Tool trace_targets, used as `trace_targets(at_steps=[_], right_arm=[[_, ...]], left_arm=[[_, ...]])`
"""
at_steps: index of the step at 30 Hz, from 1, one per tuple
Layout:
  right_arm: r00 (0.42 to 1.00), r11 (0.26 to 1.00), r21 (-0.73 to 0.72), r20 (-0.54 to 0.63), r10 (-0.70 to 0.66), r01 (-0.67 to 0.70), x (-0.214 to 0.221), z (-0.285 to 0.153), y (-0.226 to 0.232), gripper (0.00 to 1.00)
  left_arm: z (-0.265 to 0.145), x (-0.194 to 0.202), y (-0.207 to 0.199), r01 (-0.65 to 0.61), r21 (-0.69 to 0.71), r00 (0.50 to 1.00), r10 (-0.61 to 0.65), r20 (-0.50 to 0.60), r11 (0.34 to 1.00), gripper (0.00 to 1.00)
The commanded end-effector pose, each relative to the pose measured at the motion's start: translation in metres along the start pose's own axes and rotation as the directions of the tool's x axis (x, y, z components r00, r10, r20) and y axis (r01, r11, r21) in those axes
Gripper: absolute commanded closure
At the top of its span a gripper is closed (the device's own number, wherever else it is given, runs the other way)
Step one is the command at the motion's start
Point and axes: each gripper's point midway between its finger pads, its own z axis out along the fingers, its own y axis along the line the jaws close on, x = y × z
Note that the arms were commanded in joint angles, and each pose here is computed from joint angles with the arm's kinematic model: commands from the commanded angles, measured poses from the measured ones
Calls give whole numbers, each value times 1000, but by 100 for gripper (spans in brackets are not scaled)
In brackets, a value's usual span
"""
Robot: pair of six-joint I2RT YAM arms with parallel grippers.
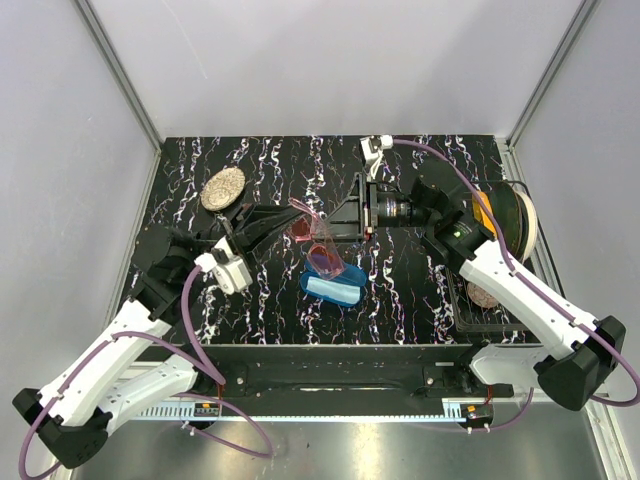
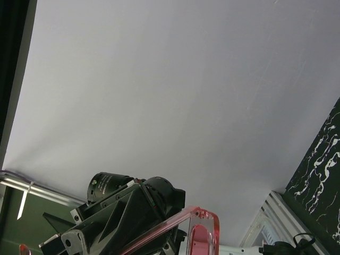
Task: Organize the sunglasses
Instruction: Fold the sunglasses.
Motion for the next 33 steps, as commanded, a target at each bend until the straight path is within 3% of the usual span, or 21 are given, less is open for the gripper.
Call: trace_targets(at_steps=[1, 5, 11, 13, 14, 15, 19, 25, 27, 29, 30, 31, 32, 33], right_arm=[[999, 999, -37, -21, -33, 32, 3, -2, 7, 51], [999, 999, -37, -26, -28, 27, 4, -2, 5, 65], [1000, 999, -31, -25, -13, 12, 2, 0, 2, 78], [1000, 999, -35, -24, -5, 4, 2, 1, 2, 89], [1000, 999, -34, -24, 4, -5, 2, 1, 0, 94], [1000, 999, -34, -23, 16, -17, 1, 1, -1, 100], [999, 998, -49, -8, 34, -35, -1, 3, -1, 100], [998, 997, -54, 25, 53, -52, -8, 5, 0, 100], [998, 997, -54, 33, 54, -52, -10, 6, -1, 100], [998, 997, -57, 37, 46, -44, -11, 7, 0, 100], [998, 998, -54, 38, 45, -43, -12, 7, -1, 100], [998, 998, -55, 39, 41, -39, -12, 7, -1, 100], [999, 998, -55, 39, 32, -30, -13, 8, -1, 100], [999, 998, -49, 38, 34, -33, -13, 8, -3, 100]], left_arm=[[4, -30, 18, -96, -22, 992, 98, 85, 995, 100], [5, -30, 18, -92, -24, 991, 93, 91, 995, 100], [5, -31, 15, -78, -7, 992, 79, 98, 997, 100], [6, -30, 12, -62, 8, 994, 61, 94, 998, 97], [6, -31, 11, -59, 16, 994, 57, 94, 998, 95], [5, -29, 9, -40, 24, 996, 38, 82, 999, 85], [1, -25, 4, 2, 27, 998, -4, 56, 1000, 61], [-18, -23, -2, 91, -46, 996, -91, 12, 995, 42], [-28, -32, 0, 138, -96, 990, -136, 24, 986, 40], [-40, -27, 10, 324, -240, 944, -328, 23, 915, 38], [-45, -20, 19, 404, -324, 906, -423, 13, 856, 37], [-56, -21, 48, 462, -475, 862, -505, 41, 749, 37], [-60, 1, 43, 492, -523, 806, -591, -27, 696, 41], [-66, 9, 54, 473, -594, 788, -614, -45, 651, 44]])
